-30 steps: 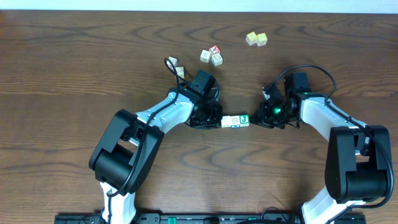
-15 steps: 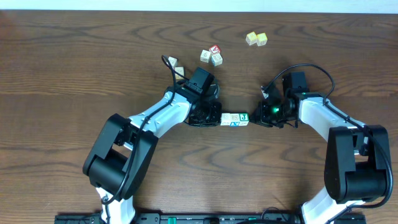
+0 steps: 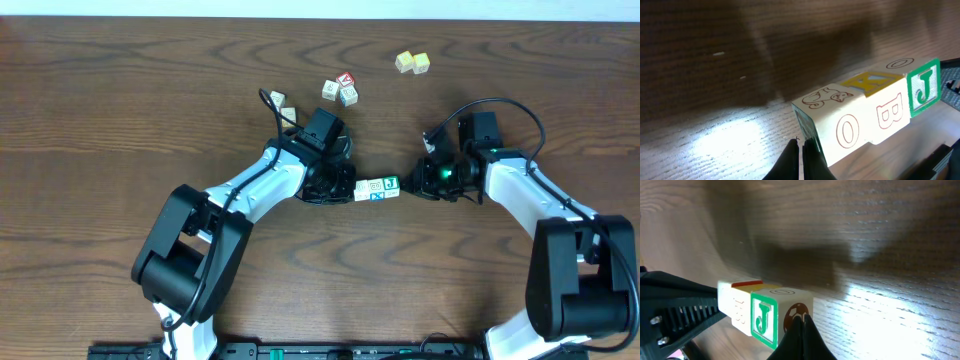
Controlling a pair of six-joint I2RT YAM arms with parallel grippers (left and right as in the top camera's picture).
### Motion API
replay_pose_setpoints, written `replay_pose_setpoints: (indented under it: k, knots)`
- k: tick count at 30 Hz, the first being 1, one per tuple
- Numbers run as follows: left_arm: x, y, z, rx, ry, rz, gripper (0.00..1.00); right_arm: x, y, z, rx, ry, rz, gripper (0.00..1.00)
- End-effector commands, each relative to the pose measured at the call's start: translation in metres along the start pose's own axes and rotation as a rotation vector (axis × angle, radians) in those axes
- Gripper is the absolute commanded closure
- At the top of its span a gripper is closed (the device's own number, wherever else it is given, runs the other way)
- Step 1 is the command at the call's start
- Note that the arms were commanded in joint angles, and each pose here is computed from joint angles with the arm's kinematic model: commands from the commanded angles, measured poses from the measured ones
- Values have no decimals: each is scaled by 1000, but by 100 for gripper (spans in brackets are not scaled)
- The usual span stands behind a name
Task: Lift 3 blocks
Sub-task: 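Lift the clamped block row off the table between both grippers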
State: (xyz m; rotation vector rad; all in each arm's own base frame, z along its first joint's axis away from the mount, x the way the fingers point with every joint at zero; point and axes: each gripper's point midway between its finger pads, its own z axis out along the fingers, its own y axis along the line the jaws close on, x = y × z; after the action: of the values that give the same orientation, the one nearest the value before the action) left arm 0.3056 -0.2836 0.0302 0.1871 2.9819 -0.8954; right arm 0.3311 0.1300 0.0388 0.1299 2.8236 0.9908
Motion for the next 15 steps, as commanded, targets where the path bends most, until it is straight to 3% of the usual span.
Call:
replay_pose_setpoints:
  k: [1,15]
  knots:
    - [4,-28,-14,86,-8,66,93,8,41,-4,-145,35,-30,99]
    - [6,-43,-40,106,-44,90,93,11,58,-18,-192,25,-47,99]
